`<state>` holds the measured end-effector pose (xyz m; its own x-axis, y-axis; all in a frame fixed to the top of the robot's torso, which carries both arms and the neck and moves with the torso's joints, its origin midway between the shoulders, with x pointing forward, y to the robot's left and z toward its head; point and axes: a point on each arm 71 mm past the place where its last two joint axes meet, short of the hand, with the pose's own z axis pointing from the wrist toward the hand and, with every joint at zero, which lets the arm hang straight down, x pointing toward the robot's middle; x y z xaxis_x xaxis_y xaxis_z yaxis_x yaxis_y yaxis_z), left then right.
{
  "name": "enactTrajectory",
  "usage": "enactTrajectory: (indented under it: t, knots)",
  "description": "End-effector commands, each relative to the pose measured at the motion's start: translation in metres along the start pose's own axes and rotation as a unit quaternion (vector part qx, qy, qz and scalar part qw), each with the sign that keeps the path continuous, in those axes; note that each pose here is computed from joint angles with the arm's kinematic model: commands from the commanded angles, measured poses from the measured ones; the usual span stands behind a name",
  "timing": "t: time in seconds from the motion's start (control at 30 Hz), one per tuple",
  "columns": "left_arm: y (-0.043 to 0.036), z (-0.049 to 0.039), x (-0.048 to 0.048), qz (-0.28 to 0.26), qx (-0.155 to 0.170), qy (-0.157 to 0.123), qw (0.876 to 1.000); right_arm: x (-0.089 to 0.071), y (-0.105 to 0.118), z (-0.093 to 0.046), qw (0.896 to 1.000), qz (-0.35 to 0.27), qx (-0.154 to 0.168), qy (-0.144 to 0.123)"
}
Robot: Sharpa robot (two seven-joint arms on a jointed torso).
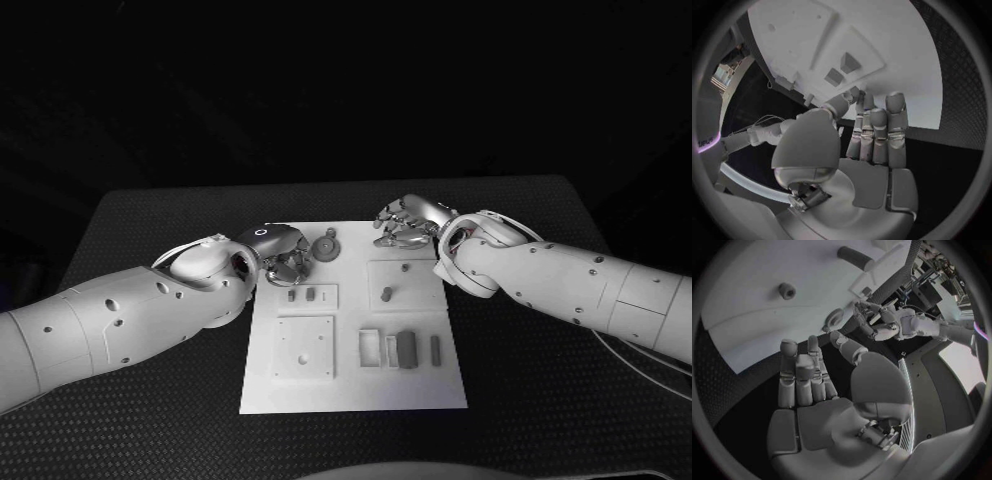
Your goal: Assemble the parts on the task board
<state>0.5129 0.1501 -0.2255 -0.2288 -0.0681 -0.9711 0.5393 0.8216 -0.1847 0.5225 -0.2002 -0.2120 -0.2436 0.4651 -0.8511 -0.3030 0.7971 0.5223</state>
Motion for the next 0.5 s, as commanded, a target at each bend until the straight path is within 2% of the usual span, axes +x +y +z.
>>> enactTrajectory:
  t: [0.03,0.33,0.5]
  knots:
    - [-0.0008,0.0008,0.0027,0.005,0.000,0.010,1.000,0.0008,0.0012,0.0000,1.000,0.000,-0.005,0.003]
    - [0.0011,-0.0010,0.0070,0.013,-0.005,0.035,0.999,0.0003,0.0004,-0.0002,1.000,-0.001,-0.004,0.001]
    - [0.0042,-0.0015,0.0075,0.016,-0.010,0.038,0.999,0.0002,0.0002,-0.0002,1.000,-0.001,-0.004,0.001]
